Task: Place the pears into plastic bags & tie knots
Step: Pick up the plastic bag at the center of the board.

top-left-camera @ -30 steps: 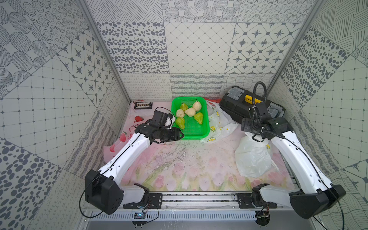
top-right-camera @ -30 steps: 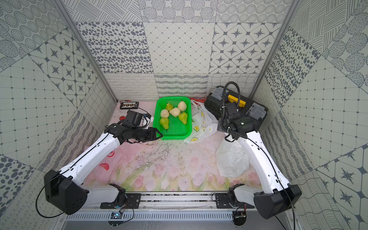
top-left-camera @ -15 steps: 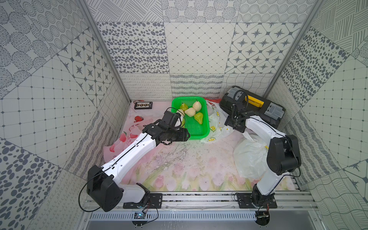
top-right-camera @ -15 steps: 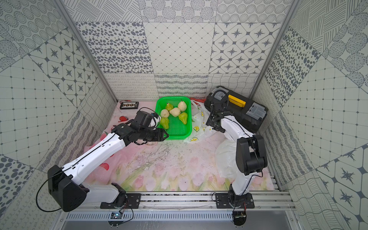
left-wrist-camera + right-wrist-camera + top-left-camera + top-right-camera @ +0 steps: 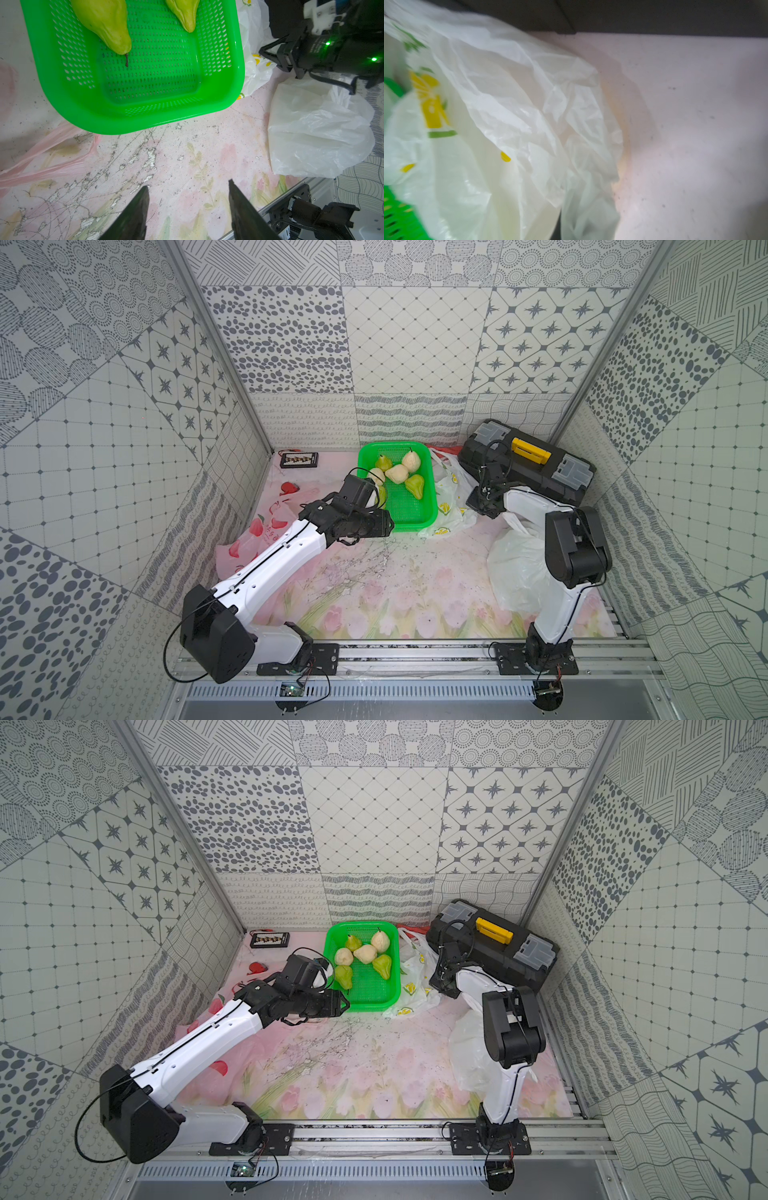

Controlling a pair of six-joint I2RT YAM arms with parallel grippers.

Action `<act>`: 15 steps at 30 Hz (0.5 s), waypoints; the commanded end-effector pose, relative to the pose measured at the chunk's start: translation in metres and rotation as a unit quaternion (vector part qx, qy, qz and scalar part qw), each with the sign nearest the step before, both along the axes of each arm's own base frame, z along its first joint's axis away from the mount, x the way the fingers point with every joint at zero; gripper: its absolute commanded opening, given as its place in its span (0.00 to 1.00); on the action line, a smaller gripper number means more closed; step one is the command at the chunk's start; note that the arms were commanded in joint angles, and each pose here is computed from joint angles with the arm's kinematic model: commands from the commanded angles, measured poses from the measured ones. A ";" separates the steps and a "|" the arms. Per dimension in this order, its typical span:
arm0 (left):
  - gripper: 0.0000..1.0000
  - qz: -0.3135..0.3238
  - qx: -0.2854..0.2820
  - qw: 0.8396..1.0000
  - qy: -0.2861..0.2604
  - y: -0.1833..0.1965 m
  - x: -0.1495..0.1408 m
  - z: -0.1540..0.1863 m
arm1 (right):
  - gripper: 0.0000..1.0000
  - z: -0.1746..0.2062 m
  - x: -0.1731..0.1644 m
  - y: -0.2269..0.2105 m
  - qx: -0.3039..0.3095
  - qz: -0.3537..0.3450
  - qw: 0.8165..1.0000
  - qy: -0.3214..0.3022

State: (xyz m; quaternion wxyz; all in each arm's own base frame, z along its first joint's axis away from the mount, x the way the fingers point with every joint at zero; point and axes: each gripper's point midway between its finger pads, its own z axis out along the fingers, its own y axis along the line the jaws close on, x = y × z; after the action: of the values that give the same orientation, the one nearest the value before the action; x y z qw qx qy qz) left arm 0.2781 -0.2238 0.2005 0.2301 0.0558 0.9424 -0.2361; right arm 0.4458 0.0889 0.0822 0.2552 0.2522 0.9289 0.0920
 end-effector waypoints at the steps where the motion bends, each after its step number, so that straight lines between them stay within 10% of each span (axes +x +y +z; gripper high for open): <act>1: 0.61 0.014 -0.003 1.000 -0.024 0.000 0.009 0.008 | 0.00 0.104 -0.005 0.008 -0.026 0.030 0.992 -0.119; 15: 0.61 0.027 -0.013 0.999 -0.024 -0.006 0.020 0.009 | 0.00 0.316 -0.052 0.068 -0.029 0.221 0.925 -0.307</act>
State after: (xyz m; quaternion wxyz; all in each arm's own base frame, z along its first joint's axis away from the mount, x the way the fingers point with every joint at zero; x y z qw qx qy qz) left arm 0.2895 -0.2291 0.1953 0.2337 0.0470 0.9425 -0.2341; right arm 0.4054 0.1455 0.3553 0.4743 0.0525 0.8592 0.1848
